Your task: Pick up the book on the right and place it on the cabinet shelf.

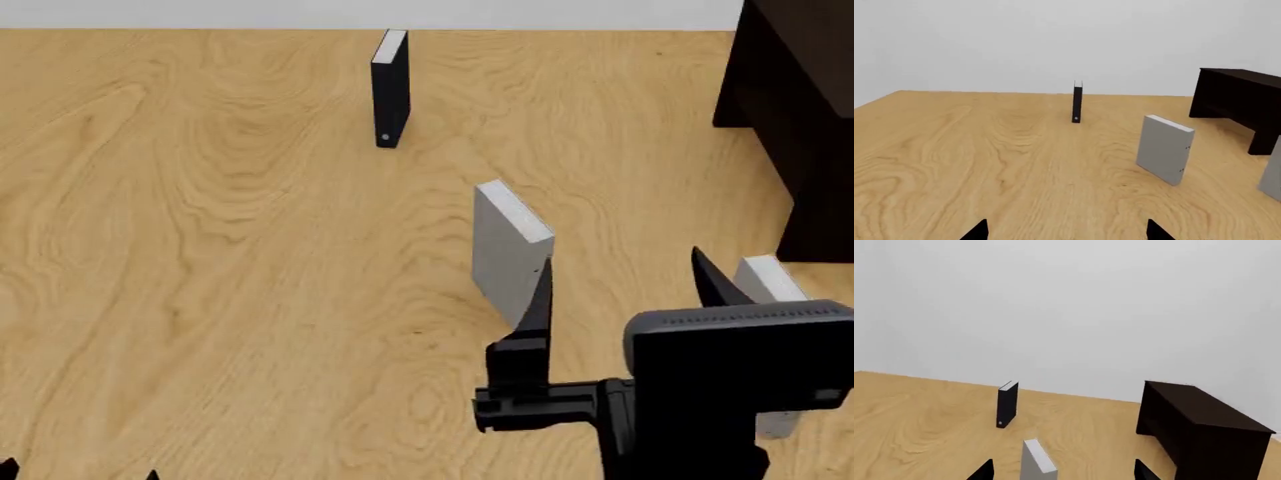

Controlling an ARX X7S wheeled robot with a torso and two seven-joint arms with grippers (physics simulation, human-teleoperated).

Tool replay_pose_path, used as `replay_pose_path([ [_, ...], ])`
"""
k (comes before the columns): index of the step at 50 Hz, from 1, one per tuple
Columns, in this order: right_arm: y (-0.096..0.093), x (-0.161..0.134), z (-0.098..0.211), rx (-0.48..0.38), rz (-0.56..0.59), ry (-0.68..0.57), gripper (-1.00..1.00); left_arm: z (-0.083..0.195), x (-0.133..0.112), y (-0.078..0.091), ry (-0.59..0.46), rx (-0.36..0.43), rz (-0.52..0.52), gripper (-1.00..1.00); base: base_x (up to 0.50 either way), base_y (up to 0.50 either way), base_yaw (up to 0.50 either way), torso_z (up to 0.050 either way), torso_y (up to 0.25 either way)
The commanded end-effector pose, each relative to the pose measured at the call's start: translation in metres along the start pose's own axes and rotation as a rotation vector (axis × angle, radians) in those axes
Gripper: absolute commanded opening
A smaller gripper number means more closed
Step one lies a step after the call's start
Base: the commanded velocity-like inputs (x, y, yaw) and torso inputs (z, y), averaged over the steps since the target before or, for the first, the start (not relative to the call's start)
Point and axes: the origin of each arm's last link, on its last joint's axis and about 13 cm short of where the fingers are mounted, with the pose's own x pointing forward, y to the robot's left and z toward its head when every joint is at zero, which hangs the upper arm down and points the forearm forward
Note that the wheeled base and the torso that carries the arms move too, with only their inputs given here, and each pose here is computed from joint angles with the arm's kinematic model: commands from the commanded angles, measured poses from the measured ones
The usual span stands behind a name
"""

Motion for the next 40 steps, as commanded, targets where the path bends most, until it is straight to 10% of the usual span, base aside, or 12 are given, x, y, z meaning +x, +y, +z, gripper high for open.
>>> replay_pose_path([
  [1, -0.014, 0.007, 0.024, -0.031, 0.014, -0.015, 1.00, 0.000, 0.000, 0.001, -0.043, -0.012, -0.018, 1.00, 0.00, 0.00, 0.00, 0.000, 0.000],
  [40, -0.049, 0.026, 0.082, -0.044, -0.013, -0.079, 1.00, 0.004, -0.016, -0.014, -0.021, 0.004, -0.107, 1.00, 0.05, -0.02, 0.00, 0.000, 0.000],
])
